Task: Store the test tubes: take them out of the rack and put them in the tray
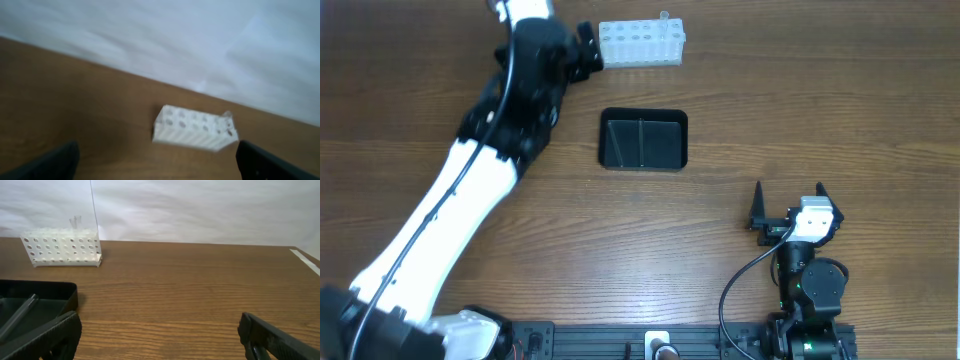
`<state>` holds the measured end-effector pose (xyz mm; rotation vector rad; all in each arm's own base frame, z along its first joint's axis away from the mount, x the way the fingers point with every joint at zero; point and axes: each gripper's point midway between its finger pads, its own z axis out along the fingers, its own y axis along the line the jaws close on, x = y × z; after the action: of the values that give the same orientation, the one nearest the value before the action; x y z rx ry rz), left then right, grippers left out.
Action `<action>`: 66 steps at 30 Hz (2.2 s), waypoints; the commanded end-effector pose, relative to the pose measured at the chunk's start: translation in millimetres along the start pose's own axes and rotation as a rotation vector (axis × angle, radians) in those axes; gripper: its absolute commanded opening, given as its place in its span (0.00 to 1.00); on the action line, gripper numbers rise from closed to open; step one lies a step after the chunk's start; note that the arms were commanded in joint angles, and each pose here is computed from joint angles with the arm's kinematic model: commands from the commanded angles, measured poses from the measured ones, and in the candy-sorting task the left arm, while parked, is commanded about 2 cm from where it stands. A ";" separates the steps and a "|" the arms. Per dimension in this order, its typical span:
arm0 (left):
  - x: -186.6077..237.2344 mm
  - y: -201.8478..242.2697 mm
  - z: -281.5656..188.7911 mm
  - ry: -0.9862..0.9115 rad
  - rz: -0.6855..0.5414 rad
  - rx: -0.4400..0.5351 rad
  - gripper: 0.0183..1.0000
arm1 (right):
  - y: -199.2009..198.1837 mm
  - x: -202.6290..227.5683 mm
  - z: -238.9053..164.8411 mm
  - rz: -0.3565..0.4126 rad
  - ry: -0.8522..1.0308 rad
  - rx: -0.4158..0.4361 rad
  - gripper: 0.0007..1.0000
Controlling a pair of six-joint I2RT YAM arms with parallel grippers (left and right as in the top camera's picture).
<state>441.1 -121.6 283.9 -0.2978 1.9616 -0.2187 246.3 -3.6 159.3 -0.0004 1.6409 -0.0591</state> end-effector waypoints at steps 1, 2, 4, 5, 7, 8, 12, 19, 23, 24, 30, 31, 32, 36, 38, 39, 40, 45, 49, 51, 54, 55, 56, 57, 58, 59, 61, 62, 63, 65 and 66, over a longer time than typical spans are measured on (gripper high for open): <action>15.6 28.3 -22.9 -0.035 -0.047 0.077 1.00 | 2.5 1.4 -0.2 0.002 0.000 -0.012 0.99; 19.8 35.5 -27.1 -0.040 -0.057 0.092 1.00 | 2.5 1.4 -0.2 0.002 0.000 -0.011 0.99; 26.3 48.2 -34.0 -0.045 -0.072 0.111 1.00 | 2.5 1.4 -0.2 0.002 0.000 -0.012 0.99; 29.1 55.8 -38.1 -0.050 -0.079 0.114 1.00 | 2.5 1.4 -0.2 0.002 0.000 -0.012 0.99; 33.1 68.0 -44.9 -0.055 -0.091 0.116 1.00 | 2.5 1.4 -0.2 0.002 0.000 -0.012 0.99; 33.9 74.0 -49.0 -0.064 -0.098 0.119 1.00 | 2.5 1.4 -0.2 0.002 0.000 -0.011 0.99; 27.2 90.7 -63.3 -0.139 -0.123 0.133 1.00 | 2.5 1.4 -0.2 0.002 0.000 -0.011 0.99; 24.8 118.7 -87.0 -0.287 -0.151 0.122 1.00 | 2.5 1.4 -0.2 0.002 0.000 -0.011 0.99; 35.2 135.1 -101.4 -0.360 -0.161 0.116 1.00 | 2.5 1.4 -0.2 0.002 0.000 -0.012 0.99; 38.2 138.5 -104.6 -0.379 -0.163 0.116 1.00 | 2.5 1.4 -0.2 0.002 0.000 -0.012 0.99; 59.3 153.1 -118.8 -0.470 -0.168 0.129 1.00 | 2.5 1.4 -0.2 0.002 0.000 -0.012 0.99; 61.9 153.9 -120.6 -0.481 -0.168 0.134 1.00 | 2.5 1.4 -0.2 0.002 0.000 -0.012 0.99; 64.1 154.6 -122.9 -0.496 -0.168 0.140 1.00 | 2.5 1.4 -0.2 0.002 0.000 -0.012 0.99; 74.4 158.0 -128.3 -0.536 -0.168 0.156 1.00 | 2.5 1.4 -0.2 0.002 0.000 -0.012 0.99; 80.3 159.8 -129.0 -0.541 -0.168 0.159 1.00 | 2.5 1.4 -0.2 0.002 0.000 -0.012 0.99; 82.9 160.6 -129.5 -0.544 -0.168 0.160 1.00 | 2.5 1.4 -0.2 0.002 0.000 -0.012 0.99; 85.3 161.4 -129.4 -0.540 -0.168 0.158 1.00 | 2.5 1.4 -0.2 0.002 0.000 -0.011 0.99; 95.1 165.0 -126.7 -0.501 -0.138 0.130 1.00 | 2.5 1.4 -0.2 0.002 0.000 -0.011 0.99; 115.3 172.0 -120.8 -0.418 -0.119 0.090 1.00 | 2.5 1.4 -0.2 0.002 0.000 -0.012 0.99; 126.5 175.8 -118.5 -0.374 -0.116 0.072 1.00 | 2.5 1.4 -0.2 0.002 0.000 -0.011 0.99; 142.2 180.9 -116.4 -0.313 -0.115 0.048 1.00 | 2.5 1.4 -0.2 0.002 0.000 -0.012 0.99; 147.1 183.2 -116.1 -0.295 -0.115 0.039 1.00 | 2.5 1.4 -0.2 0.002 0.000 -0.011 0.99; 150.8 185.6 -116.0 -0.282 -0.116 0.029 1.00 | 2.5 1.4 -0.2 0.002 0.000 -0.012 0.99; 153.6 188.2 -116.4 -0.273 -0.118 0.019 1.00 | 2.5 1.4 -0.2 0.002 0.000 -0.012 0.99; 155.6 191.0 -116.9 -0.267 -0.120 0.008 1.00 | 2.5 1.4 -0.2 0.002 0.000 -0.012 0.99; 157.6 194.3 -117.8 -0.262 -0.123 -0.004 1.00 | 2.5 1.4 -0.2 0.002 0.000 -0.011 0.99; 160.8 199.7 -119.6 -0.256 -0.119 -0.025 1.00 | 2.5 1.4 -0.2 0.002 0.000 -0.012 0.99; 157.4 198.2 -121.4 -0.270 -0.086 -0.019 1.00 | 2.5 1.4 -0.2 0.002 0.000 -0.011 0.99; 154.5 198.0 -123.1 -0.285 -0.062 -0.020 1.00 | 2.5 1.4 -0.2 0.002 0.000 -0.012 0.99; 149.4 196.7 -126.3 -0.310 -0.010 -0.022 1.00 | 2.5 1.4 -0.2 0.002 0.000 -0.012 0.99; 147.2 196.1 -127.8 -0.321 0.012 -0.022 1.00 | 2.5 1.4 -0.2 0.002 0.000 -0.012 0.99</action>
<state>247.6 22.7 144.4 -0.4052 1.6597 -0.1945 246.3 -3.5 159.3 -0.0007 1.6409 -0.0587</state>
